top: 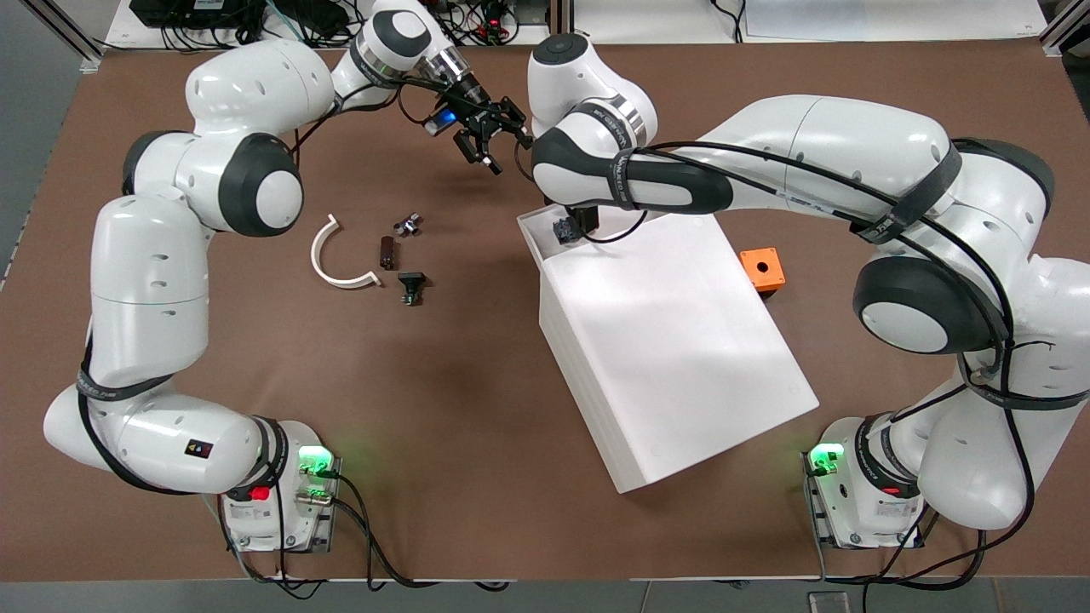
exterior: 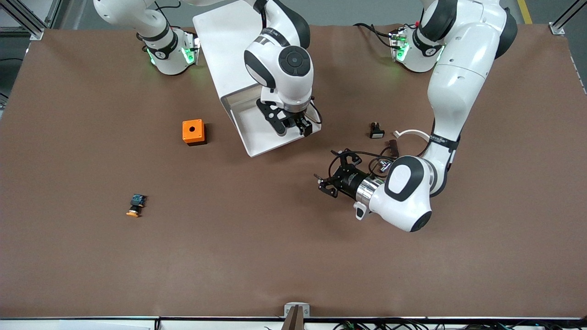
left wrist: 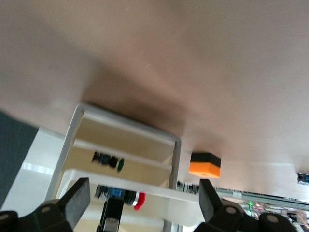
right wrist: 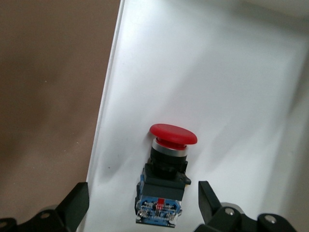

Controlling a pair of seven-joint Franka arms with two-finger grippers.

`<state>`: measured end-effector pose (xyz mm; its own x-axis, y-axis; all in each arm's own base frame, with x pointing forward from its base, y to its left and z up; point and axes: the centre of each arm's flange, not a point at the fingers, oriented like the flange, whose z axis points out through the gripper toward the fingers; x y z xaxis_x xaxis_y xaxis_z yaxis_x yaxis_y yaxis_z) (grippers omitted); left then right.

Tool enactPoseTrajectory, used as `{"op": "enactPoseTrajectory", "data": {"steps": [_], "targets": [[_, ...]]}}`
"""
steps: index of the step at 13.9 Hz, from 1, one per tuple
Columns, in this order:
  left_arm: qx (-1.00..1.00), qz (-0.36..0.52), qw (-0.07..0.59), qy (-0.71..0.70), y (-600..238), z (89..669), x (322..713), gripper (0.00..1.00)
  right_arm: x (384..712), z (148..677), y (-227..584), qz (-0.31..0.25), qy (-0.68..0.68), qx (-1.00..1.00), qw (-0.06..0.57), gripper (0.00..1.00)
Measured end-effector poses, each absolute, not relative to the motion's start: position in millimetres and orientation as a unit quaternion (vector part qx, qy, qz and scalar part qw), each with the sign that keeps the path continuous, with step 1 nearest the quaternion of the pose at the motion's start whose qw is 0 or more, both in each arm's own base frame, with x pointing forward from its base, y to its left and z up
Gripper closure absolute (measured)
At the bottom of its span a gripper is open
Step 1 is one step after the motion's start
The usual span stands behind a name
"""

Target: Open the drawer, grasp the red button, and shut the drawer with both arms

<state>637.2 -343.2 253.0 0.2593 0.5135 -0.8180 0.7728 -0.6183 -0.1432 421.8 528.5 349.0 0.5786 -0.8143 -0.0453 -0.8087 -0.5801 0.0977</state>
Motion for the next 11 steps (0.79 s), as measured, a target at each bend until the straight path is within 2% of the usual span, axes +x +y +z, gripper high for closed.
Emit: {"op": "enactPoseTrajectory", "data": {"steps": [6,11], "targets": [[0.87,-0.296,0.154,0.363,-345,304,654,0.0,420,342,529,-0.044,-0.455,0.888,0.04,0.0],[0.921,-0.178,0.119,0.326,-357,330,656,0.0,419,341,529,-0.045,-0.455,0.888,0.046,0.03]]}}
